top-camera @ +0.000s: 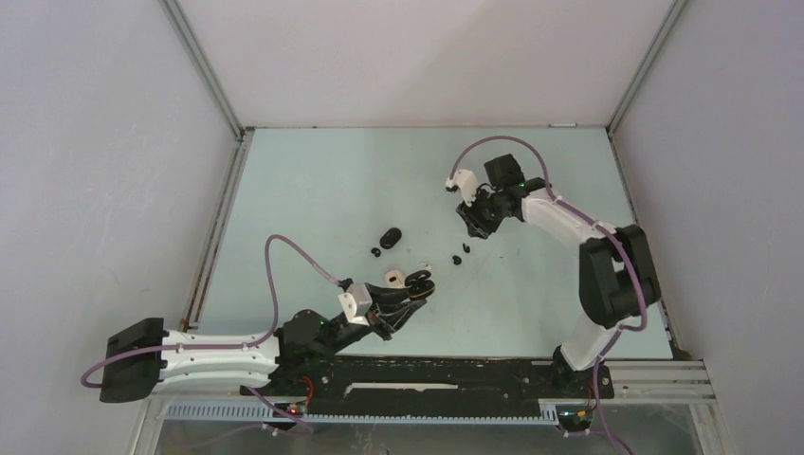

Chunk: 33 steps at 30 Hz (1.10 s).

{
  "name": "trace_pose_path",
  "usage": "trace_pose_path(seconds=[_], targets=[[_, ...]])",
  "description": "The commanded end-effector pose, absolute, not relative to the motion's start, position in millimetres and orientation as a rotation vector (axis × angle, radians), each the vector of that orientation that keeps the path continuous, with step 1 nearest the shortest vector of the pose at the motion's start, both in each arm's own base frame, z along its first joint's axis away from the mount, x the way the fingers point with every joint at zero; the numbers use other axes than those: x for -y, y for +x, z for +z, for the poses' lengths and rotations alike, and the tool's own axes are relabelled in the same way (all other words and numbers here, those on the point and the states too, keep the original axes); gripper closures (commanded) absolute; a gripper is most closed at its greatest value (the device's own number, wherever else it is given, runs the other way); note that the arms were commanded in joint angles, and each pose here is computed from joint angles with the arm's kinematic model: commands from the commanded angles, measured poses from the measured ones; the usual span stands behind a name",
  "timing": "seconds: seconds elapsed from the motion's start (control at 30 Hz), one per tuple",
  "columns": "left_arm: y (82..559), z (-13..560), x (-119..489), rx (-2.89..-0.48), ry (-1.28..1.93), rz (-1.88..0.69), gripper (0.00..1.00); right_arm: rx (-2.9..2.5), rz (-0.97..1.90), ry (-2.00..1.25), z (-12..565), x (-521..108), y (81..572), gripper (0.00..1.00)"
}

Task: Insert the wireless bluetooth earbuds into the charging case
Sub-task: Adjust the earbud at the center of the board.

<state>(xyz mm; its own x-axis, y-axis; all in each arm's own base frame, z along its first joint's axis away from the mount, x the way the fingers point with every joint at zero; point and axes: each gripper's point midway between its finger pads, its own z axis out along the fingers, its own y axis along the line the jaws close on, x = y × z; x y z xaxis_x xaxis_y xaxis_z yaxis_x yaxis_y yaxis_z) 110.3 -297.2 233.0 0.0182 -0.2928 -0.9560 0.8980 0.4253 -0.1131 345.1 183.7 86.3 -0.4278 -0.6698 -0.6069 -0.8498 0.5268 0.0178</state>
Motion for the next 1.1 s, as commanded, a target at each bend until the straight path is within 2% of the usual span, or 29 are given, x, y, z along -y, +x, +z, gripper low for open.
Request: trace_pose_path(seconds=[0.0,0.37,0.77,1.07], targets=[[109.1,245.5,298.9,-1.184,0.631,-1.046,1.0,-2.201,0.28,-1.278,73.9,-190.9,376.9,0.64],[108.2,244.8,299.1,-1.187,0.638,-1.049,1.0,-2.286,0.145,-1.316,37.7,-186.4,385.5,0.65],[107.3,241.4,300.0,-1.195,0.648,-1.05,1.0,-2.365,0.211,-1.511,12.8,-191.3,342.8,0.67],[106.7,239.1,301.1,-1.202,0.652,-1.056,1.0,-2.335,0.228,-1.633,11.3,-207.9,320.8,0.61]])
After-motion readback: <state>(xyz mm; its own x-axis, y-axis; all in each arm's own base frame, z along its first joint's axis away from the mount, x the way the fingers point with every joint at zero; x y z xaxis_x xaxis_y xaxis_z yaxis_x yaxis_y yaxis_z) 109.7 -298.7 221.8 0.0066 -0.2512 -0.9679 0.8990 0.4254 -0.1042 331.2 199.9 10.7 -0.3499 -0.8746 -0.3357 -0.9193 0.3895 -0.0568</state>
